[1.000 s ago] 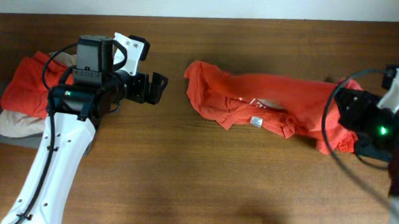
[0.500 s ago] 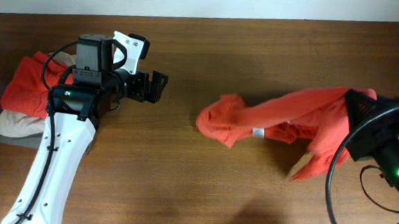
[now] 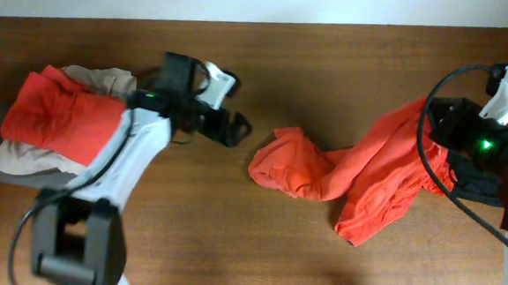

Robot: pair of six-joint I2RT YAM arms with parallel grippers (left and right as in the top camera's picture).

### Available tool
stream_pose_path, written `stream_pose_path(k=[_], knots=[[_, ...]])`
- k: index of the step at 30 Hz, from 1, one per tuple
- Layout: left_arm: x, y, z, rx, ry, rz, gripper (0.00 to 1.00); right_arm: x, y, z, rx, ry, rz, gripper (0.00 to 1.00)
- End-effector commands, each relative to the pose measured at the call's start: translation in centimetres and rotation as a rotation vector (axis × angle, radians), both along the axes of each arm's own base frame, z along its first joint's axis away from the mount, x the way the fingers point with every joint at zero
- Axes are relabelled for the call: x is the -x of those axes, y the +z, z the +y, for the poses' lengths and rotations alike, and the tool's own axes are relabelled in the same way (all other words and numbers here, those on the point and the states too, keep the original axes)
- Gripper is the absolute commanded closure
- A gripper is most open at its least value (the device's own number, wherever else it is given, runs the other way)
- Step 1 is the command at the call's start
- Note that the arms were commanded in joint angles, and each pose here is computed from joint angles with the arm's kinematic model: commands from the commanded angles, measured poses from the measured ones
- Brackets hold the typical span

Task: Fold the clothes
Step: 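Grasp the t-shirt's left end with the left gripper and lift, then stretch the t-shirt between both grippers and lay it flat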

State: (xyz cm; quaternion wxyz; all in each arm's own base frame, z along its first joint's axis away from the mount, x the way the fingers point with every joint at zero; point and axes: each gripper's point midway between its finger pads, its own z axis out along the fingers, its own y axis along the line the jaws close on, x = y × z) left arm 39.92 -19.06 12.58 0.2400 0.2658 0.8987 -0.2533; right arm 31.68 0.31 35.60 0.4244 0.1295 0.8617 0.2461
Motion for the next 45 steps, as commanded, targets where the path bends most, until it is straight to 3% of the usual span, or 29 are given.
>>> stream_pose_path(k=[1,13,18,20,22,24,27,34,40,45], knots=[[1.3,-2.6,-4.5,0.051,-0.243,-0.027,0.01,0.5,0.2,0.2,0.030,0.018,-0.004,0.96],[2.0,-9.1,-11.0,-0.062,-0.395,-0.111,0.02,1.2,-0.8,0.4,0.017,0.020,0.046,0.96],[2.7,-9.7,-12.6,-0.069,-0.430,-0.128,0.38,1.5,-1.1,0.5,0.013,0.020,0.063,0.96],[3.1,-9.7,-13.0,-0.069,-0.440,-0.127,0.56,1.5,-1.1,0.5,0.013,0.020,0.063,0.96],[3.1,-9.7,-13.0,-0.068,-0.440,-0.127,0.89,1.5,-1.1,0.5,0.013,0.020,0.063,0.96],[2.6,-9.0,-13.0,-0.058,-0.406,-0.116,1.00,1.5,-1.1,0.5,0.014,0.019,0.063,0.96],[1.2,-6.2,-12.5,-0.044,-0.352,-0.115,1.00,1.5,-1.2,-0.1,0.037,-0.010,0.069,0.96],[-1.1,6.8,-8.0,-0.090,-0.227,-0.198,1.00,3.0,-0.3,-2.3,0.149,-0.139,0.045,0.96],[0.2,16.7,-3.3,-0.206,-0.093,-0.359,1.00,6.1,2.1,-2.5,0.200,-0.196,-0.038,0.96],[3.1,24.5,0.1,-0.195,0.043,-0.526,1.00,8.7,4.1,-1.8,0.212,-0.202,-0.104,0.96]])
